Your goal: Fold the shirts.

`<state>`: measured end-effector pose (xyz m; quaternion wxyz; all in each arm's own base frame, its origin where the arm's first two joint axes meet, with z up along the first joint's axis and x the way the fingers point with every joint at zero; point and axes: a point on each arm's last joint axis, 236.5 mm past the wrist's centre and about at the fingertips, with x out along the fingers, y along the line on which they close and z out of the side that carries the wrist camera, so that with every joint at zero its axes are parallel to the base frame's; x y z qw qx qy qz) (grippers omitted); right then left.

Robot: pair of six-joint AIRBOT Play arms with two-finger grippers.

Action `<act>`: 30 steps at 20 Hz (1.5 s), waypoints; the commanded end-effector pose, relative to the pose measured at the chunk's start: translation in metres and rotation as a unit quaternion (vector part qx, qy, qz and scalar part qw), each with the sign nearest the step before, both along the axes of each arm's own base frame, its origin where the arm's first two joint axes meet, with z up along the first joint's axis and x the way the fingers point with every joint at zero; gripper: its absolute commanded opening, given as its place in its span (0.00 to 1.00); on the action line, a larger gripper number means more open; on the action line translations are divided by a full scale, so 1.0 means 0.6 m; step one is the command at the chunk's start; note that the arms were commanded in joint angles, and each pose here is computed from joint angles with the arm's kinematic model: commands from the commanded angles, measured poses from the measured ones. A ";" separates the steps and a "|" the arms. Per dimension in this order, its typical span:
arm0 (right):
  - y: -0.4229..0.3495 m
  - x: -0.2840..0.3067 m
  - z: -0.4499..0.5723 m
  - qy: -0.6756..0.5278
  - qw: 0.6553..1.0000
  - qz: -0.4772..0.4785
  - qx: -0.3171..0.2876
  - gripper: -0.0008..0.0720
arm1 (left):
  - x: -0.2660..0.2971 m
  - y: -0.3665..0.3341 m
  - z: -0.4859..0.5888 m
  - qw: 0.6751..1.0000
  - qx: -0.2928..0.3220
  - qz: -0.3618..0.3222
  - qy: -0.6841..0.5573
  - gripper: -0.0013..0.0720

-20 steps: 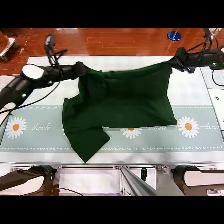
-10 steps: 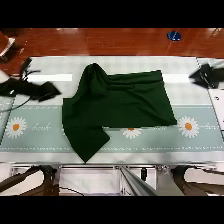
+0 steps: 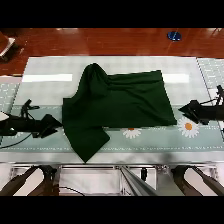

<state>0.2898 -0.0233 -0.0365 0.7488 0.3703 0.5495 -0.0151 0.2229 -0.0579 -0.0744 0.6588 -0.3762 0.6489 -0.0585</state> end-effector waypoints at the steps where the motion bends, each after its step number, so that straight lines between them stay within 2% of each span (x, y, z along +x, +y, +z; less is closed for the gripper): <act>1: 0.020 -0.038 -0.015 0.015 1.000 0.009 0.004 0.57 | -0.014 -0.039 -0.027 1.000 -0.021 0.005 -0.006 0.71; 4: 0.009 -0.053 -0.025 0.036 0.999 0.010 -0.011 0.57 | 0.001 -0.053 -0.041 0.999 0.006 -0.008 -0.033 0.68; 5: 0.012 -0.062 -0.028 0.046 0.999 0.017 -0.010 0.57 | 0.010 -0.059 -0.040 0.999 0.008 -0.007 -0.043 0.53; 6: 0.012 -0.073 -0.031 0.060 0.998 0.022 -0.011 0.57 | 0.017 -0.066 -0.039 0.999 0.008 -0.007 -0.052 0.21; 7: 0.011 -0.085 -0.035 0.076 0.997 0.025 -0.014 0.57 | 0.021 -0.070 -0.039 0.998 0.012 -0.012 -0.060 0.06; 11: -0.002 -0.139 -0.051 0.146 0.988 0.035 -0.032 0.57 | 0.025 -0.079 -0.040 0.997 0.018 -0.022 -0.069 0.05; 16: 0.018 -0.145 -0.065 0.165 0.986 0.039 -0.001 0.57 | 0.025 -0.079 -0.040 0.997 0.018 -0.022 -0.070 0.05; 19: 0.016 -0.109 -0.087 0.148 0.989 0.013 0.014 0.57 | 0.025 -0.079 -0.040 0.997 0.018 -0.022 -0.069 0.05; 24: 0.035 -0.053 -0.117 0.117 0.990 -0.017 0.073 0.56 | 0.025 -0.079 -0.040 0.997 0.018 -0.021 -0.070 0.05; 26: 0.035 -0.034 -0.123 0.106 0.991 -0.027 0.084 0.49 | 0.025 -0.078 -0.040 0.997 0.018 -0.021 -0.070 0.05; 27: 0.036 -0.025 -0.126 0.101 0.991 -0.028 0.083 0.46 | 0.025 -0.078 -0.040 0.997 0.018 -0.021 -0.070 0.05; 30: 0.052 0.004 -0.134 0.092 0.993 -0.012 0.072 0.46 | 0.027 -0.080 -0.038 0.997 0.016 -0.018 -0.070 0.05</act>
